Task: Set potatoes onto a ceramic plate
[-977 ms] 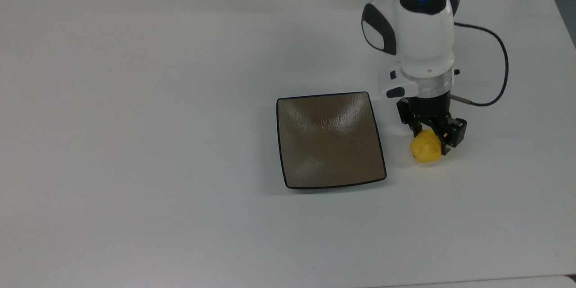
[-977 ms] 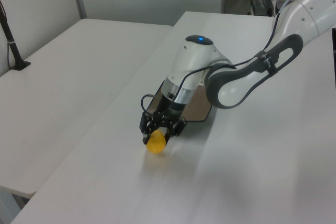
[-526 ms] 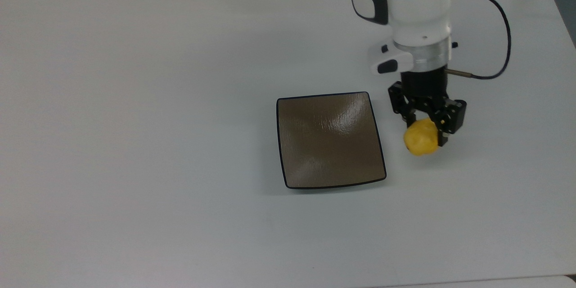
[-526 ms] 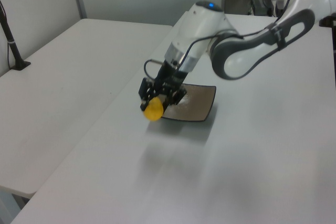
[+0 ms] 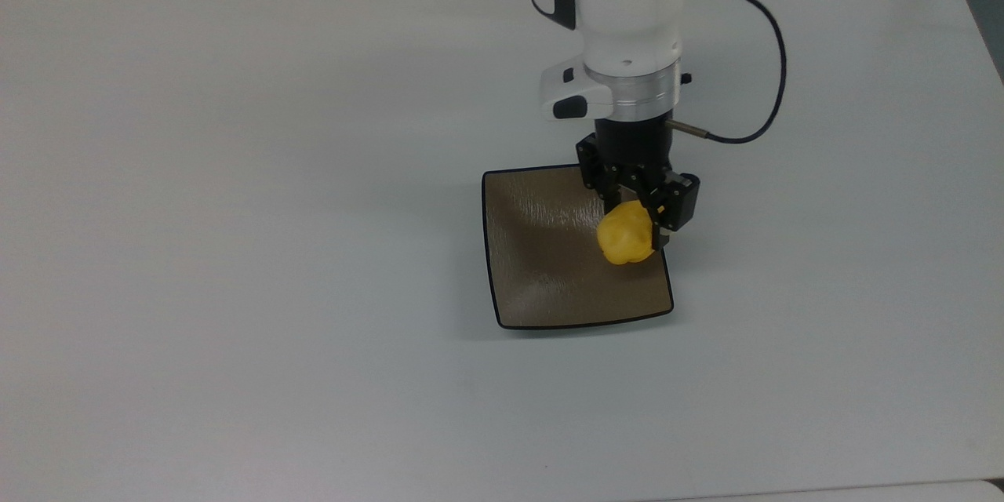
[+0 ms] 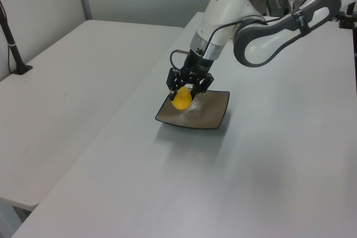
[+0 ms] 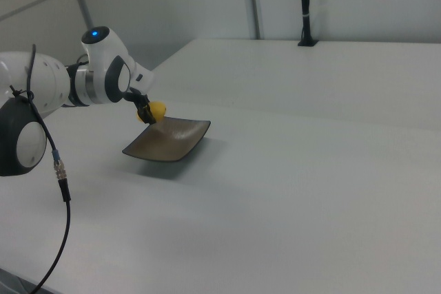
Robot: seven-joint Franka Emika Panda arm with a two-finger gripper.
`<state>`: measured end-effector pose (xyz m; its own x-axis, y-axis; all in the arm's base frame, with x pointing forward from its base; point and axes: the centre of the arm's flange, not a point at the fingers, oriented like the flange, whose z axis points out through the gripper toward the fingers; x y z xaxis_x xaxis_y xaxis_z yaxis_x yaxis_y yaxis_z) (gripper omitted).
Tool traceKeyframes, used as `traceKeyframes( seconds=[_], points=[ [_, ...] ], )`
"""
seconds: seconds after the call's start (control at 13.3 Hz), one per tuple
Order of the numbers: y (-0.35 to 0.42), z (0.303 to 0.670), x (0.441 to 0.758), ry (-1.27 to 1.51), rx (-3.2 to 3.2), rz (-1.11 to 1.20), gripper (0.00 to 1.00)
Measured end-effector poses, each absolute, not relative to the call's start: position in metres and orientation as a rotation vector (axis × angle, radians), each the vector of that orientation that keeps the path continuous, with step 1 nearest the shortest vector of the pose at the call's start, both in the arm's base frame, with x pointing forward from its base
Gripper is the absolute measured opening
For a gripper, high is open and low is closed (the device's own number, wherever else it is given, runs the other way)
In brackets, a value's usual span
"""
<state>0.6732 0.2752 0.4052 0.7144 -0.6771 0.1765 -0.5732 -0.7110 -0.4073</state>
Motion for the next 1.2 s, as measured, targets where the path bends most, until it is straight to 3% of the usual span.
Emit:
traceKeyframes(
  seconds=[0.23,0.53,0.75,1.2],
  points=[
    [0.268,0.403,0.675,0.988,-2.603,-0.449,1.00],
    [0.251,0.409,0.673,0.947,-2.701,-0.411,1.00],
    [0.235,0.416,0.659,0.651,-2.940,-0.281,1.00],
    [0.181,0.476,0.604,-0.005,-3.123,-0.044,1.00]
  ],
)
